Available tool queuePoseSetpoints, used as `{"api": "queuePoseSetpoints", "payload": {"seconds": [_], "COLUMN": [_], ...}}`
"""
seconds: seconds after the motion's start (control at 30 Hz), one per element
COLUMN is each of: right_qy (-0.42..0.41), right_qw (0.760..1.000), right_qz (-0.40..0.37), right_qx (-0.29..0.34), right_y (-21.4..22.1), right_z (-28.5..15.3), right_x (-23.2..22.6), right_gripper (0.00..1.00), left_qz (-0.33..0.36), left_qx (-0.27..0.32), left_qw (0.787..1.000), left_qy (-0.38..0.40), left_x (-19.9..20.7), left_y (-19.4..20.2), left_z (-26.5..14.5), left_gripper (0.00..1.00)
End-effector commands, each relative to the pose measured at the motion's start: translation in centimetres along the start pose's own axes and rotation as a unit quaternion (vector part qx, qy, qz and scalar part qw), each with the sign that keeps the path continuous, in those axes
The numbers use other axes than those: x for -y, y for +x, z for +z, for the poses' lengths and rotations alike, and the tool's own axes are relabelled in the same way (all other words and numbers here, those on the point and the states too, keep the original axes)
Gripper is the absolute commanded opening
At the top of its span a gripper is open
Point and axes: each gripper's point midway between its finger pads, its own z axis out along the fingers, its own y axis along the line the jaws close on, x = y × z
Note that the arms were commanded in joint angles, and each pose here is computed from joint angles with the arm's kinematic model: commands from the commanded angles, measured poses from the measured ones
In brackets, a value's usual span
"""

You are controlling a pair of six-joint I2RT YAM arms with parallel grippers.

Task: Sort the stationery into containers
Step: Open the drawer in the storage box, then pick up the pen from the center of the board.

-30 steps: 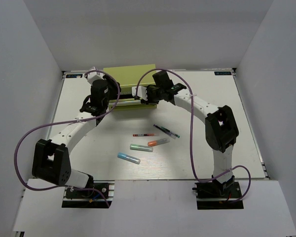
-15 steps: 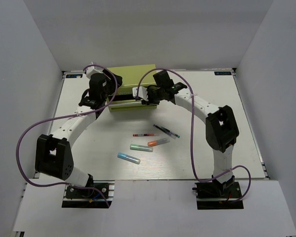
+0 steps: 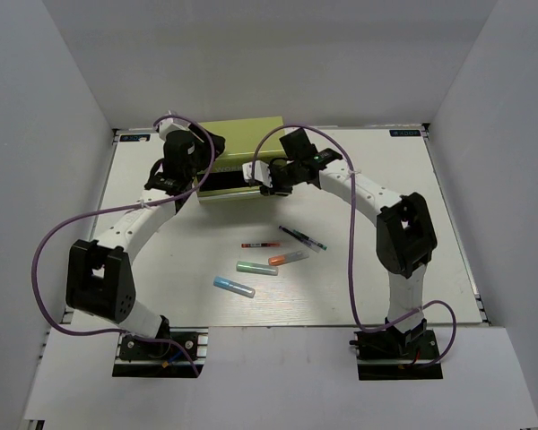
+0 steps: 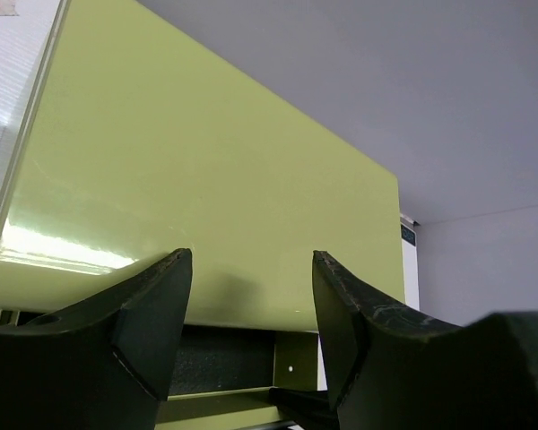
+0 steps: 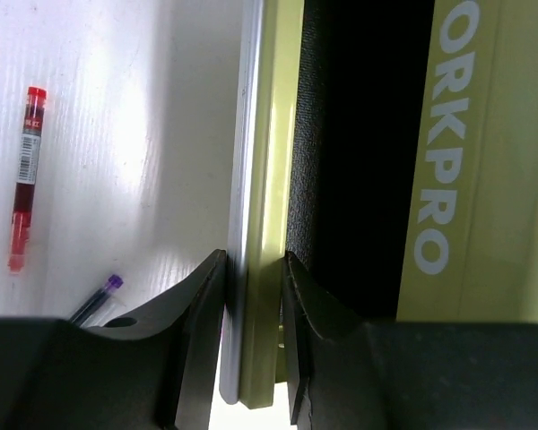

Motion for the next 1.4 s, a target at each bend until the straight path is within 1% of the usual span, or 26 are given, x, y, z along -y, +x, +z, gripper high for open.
{"api": "queuePoseSetpoints", "payload": {"seconds": [0.0, 0.03, 0.07, 0.17, 0.3, 0.4, 0.53, 0.67, 0.7, 0.73, 0.77, 0.8, 0.83, 0.87, 0.9, 0.93, 1.0, 1.03, 1.07, 1.1, 1.13, 1.2, 1.23, 1.3, 1.33, 1.37], "right_qy": [-0.039, -0.037, -0.024, 0.013, 0.054, 0.073, 0.086, 0.134, 0.144, 0.152, 0.191, 0.196, 0.230, 0.233, 0.232, 0.223, 0.193, 0.183, 0.166, 0.161, 0.155, 0.138, 0.130, 0.118, 0.109, 0.099], "right_qw": [0.999, 0.999, 0.999, 1.000, 0.998, 0.997, 0.996, 0.990, 0.989, 0.988, 0.981, 0.979, 0.971, 0.969, 0.967, 0.967, 0.967, 0.968, 0.967, 0.967, 0.966, 0.964, 0.963, 0.959, 0.958, 0.957], "right_qz": [-0.005, -0.003, -0.001, 0.013, 0.007, -0.002, -0.006, -0.013, -0.010, -0.003, 0.014, 0.029, 0.055, 0.072, 0.100, 0.119, 0.165, 0.173, 0.192, 0.199, 0.205, 0.228, 0.237, 0.255, 0.266, 0.271], "right_qx": [0.028, 0.027, 0.021, 0.024, 0.026, 0.030, 0.034, 0.041, 0.042, 0.033, 0.040, 0.035, 0.030, 0.026, 0.028, 0.019, -0.002, 0.004, -0.001, 0.000, -0.001, -0.009, -0.015, -0.018, -0.024, -0.021], "right_y": [-2.8, -2.8, -2.7, -2.9, -3.3, -4.2, -5.2, -6.4, -6.6, -6.0, -6.5, -6.0, -5.9, -5.4, -5.1, -4.2, -2.1, -2.0, -1.0, -0.6, -0.3, 1.1, 1.9, 2.7, 3.2, 3.2], "right_z": [-0.8, -0.8, -0.9, -1.5, -2.6, -4.4, -6.3, -9.2, -9.6, -9.6, -11.3, -11.2, -12.4, -12.5, -12.6, -12.7, -12.0, -12.1, -11.8, -11.8, -11.6, -10.9, -10.5, -10.1, -9.7, -9.4], "right_x": [-2.4, -2.3, -1.7, -0.1, 1.0, 1.0, 0.4, 0.8, 0.8, 0.5, 1.2, 0.8, 1.5, 1.3, 0.4, -0.3, -3.1, -3.8, -6.0, -6.7, -7.3, -9.6, -10.5, -11.4, -11.9, -12.2], "right_gripper": [0.27, 0.42, 0.52, 0.71, 0.73, 0.73, 0.74, 0.76, 0.78, 0.81, 0.83, 0.90, 0.90, 0.90, 0.90, 0.88, 0.81, 0.72, 0.68, 0.62, 0.50, 0.44, 0.39, 0.37, 0.36, 0.34], "left_qz": [0.010, 0.008, 0.008, 0.007, 0.010, 0.014, 0.015, 0.024, 0.024, 0.023, 0.029, 0.029, 0.029, 0.030, 0.029, 0.031, 0.021, 0.018, 0.014, 0.015, 0.011, 0.006, 0.007, -0.004, -0.003, -0.009], "left_qx": [-0.045, -0.041, -0.041, -0.038, -0.026, -0.021, -0.014, -0.006, -0.007, -0.004, 0.000, -0.004, -0.004, -0.012, -0.007, -0.020, -0.021, -0.031, -0.041, -0.050, -0.060, -0.083, -0.102, -0.110, -0.119, -0.122], "left_qw": [0.998, 0.998, 0.998, 0.999, 0.999, 1.000, 1.000, 1.000, 1.000, 0.999, 0.999, 0.999, 0.999, 0.999, 0.999, 0.999, 0.999, 0.999, 0.999, 0.999, 0.998, 0.996, 0.994, 0.994, 0.993, 0.992], "left_qy": [-0.038, -0.041, -0.041, -0.037, -0.024, -0.018, 0.006, 0.020, 0.020, 0.023, 0.027, 0.023, 0.022, 0.022, 0.027, 0.020, 0.020, 0.009, 0.004, 0.004, -0.007, -0.008, -0.022, -0.012, -0.022, -0.020], "left_x": [-2.3, -2.6, -2.6, -2.3, -1.3, -1.0, 0.2, 0.8, 0.8, 0.9, 0.9, 0.7, 0.6, 0.2, 0.5, -0.2, -0.4, -1.1, -1.6, -1.8, -2.6, -3.1, -4.2, -4.1, -5.0, -5.1], "left_y": [2.2, 1.8, 1.8, 1.5, 0.5, 0.0, -0.8, -1.5, -1.6, -1.7, -2.1, -1.9, -1.9, -1.4, -1.8, -1.0, -1.0, -0.5, 0.1, 0.6, 1.3, 2.5, 3.7, 4.1, 4.9, 5.2], "left_z": [0.0, 0.1, 0.1, -0.2, -1.0, -1.6, -2.8, -4.5, -5.0, -5.4, -6.4, -6.9, -7.4, -7.9, -8.8, -9.3, -10.6, -11.1, -11.4, -11.7, -12.3, -12.9, -13.0, -13.9, -14.3, -14.6], "left_gripper": [0.67, 0.67, 0.67, 0.70, 0.73, 0.75, 0.75, 0.78, 0.78, 0.81, 0.82, 0.84, 0.86, 0.91, 0.94, 1.00, 1.00, 1.00, 1.00, 1.00, 1.00, 1.00, 1.00, 1.00, 1.00, 0.98]}}
